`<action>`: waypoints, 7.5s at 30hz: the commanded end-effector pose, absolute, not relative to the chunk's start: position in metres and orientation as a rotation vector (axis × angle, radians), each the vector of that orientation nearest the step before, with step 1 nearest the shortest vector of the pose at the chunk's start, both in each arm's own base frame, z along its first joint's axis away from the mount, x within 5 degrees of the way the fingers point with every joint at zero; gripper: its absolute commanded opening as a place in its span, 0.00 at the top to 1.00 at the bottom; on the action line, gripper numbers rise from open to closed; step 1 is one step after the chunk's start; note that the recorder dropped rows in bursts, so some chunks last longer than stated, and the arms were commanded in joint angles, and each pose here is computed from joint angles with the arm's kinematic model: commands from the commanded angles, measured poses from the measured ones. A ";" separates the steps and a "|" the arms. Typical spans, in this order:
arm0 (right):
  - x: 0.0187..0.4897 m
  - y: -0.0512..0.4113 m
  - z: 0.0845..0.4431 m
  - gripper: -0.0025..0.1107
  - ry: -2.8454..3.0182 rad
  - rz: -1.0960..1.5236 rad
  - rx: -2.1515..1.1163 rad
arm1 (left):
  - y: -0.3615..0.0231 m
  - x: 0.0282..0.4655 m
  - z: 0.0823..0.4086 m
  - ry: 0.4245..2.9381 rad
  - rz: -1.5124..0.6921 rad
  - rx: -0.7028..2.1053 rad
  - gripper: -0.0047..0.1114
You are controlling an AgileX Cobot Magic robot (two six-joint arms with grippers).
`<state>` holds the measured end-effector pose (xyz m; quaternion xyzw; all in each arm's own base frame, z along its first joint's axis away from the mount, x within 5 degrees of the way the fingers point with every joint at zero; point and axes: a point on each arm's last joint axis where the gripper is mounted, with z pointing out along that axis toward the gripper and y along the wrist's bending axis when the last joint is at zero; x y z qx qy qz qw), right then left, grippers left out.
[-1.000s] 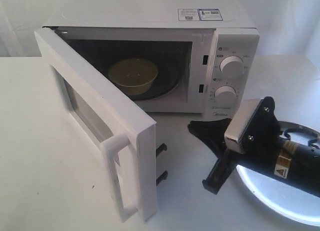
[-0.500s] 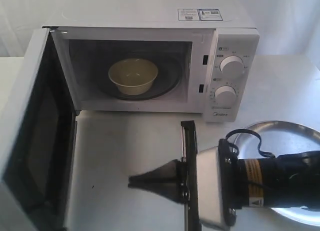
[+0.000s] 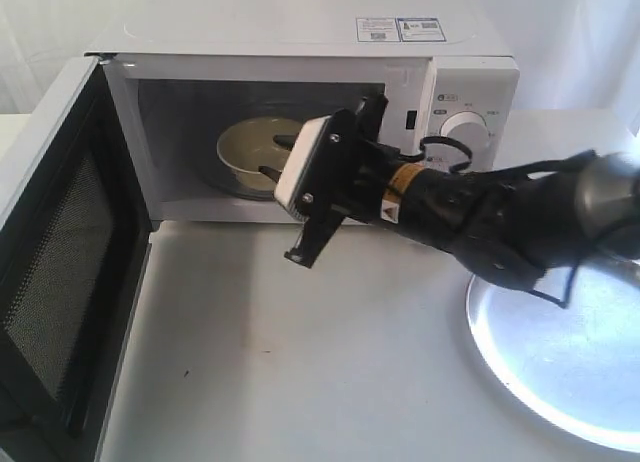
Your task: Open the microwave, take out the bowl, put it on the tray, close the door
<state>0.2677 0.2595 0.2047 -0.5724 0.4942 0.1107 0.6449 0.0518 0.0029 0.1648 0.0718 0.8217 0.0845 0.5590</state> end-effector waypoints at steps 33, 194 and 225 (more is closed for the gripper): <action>0.241 0.216 0.184 0.98 1.894 -0.210 -1.234 | 0.003 0.052 0.166 1.929 0.193 0.168 0.96; 0.196 0.202 0.435 0.98 1.856 -0.515 -0.655 | 0.003 0.052 0.166 1.929 0.193 0.168 0.96; 0.099 0.090 0.421 0.98 1.877 1.003 -0.100 | 0.003 0.052 0.166 1.929 0.193 0.168 0.96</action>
